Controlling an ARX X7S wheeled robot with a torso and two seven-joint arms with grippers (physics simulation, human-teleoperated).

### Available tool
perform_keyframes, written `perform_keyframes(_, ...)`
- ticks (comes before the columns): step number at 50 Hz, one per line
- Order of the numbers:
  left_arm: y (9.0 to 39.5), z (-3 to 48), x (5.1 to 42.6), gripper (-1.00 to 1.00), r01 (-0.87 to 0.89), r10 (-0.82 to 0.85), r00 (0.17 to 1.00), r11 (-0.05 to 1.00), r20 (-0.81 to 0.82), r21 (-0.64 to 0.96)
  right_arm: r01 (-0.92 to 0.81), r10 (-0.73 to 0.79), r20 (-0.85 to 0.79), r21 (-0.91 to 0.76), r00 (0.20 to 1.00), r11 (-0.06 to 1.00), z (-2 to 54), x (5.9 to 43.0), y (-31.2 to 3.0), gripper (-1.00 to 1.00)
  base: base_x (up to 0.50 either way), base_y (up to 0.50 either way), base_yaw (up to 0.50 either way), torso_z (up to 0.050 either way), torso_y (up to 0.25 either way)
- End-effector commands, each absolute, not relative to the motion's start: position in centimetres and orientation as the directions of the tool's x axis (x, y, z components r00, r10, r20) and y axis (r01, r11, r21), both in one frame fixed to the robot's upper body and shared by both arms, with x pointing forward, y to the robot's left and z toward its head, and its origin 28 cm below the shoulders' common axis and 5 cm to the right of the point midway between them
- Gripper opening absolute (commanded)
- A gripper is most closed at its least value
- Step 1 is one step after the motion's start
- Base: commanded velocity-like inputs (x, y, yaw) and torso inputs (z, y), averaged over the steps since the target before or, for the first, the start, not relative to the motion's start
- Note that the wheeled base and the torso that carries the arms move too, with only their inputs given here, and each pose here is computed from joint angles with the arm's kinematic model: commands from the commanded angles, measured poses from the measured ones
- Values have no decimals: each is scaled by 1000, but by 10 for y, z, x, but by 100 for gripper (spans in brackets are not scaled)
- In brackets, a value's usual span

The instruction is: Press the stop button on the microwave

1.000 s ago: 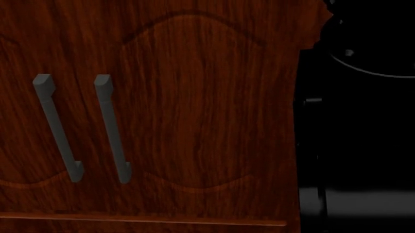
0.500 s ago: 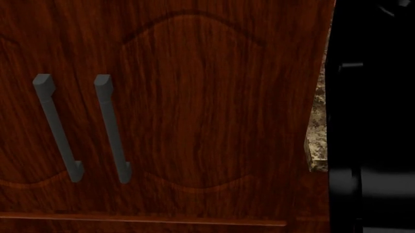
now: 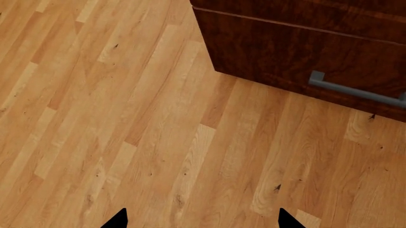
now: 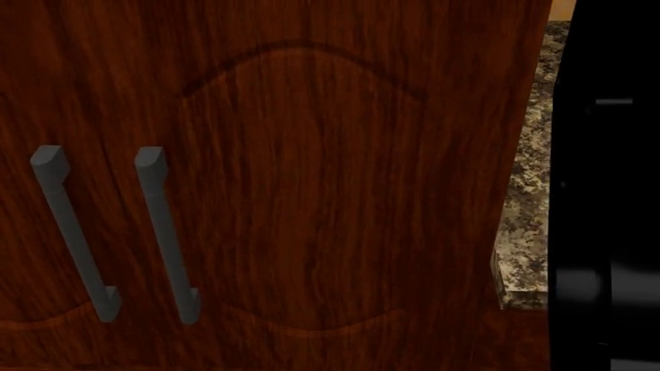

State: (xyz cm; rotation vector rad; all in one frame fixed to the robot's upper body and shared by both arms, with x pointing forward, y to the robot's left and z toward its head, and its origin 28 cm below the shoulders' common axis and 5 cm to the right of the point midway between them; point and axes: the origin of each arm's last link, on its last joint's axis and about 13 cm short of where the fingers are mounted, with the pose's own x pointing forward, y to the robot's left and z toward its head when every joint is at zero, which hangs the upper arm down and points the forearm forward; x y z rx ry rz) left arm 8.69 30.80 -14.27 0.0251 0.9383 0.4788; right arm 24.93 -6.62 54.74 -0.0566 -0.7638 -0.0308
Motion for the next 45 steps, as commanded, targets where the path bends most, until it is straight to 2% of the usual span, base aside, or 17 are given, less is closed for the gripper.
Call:
perform_keyframes(1, 308, -143, 86, 100, -384, 406, 492, 895, -771, 226, 67, -23, 680, -39, 733, 997, 547, 249, -70, 100, 0, 0, 0, 50, 66)
perform_keyframes(7, 308, -143, 86, 100, -384, 406, 492, 895, -771, 226, 62, -22, 695, -32, 719, 998, 544, 251, -72, 100, 380, -27, 0, 17, 12)
perform_keyframes(19, 308, -143, 86, 100, -384, 406, 492, 895, -771, 226, 32, 8, 677, -46, 736, 998, 541, 254, -73, 100, 0, 0, 0, 0, 0)
perform_keyframes(22, 308, -143, 86, 100, -384, 406, 492, 895, -771, 226, 42, -2, 676, -42, 737, 998, 539, 256, -73, 100, 496, -44, 0, 0, 0)
perform_keyframes(45, 308, -143, 86, 100, -384, 406, 492, 895, -771, 226, 46, 2, 672, -54, 741, 997, 537, 255, -72, 100, 0, 0, 0, 0, 0)
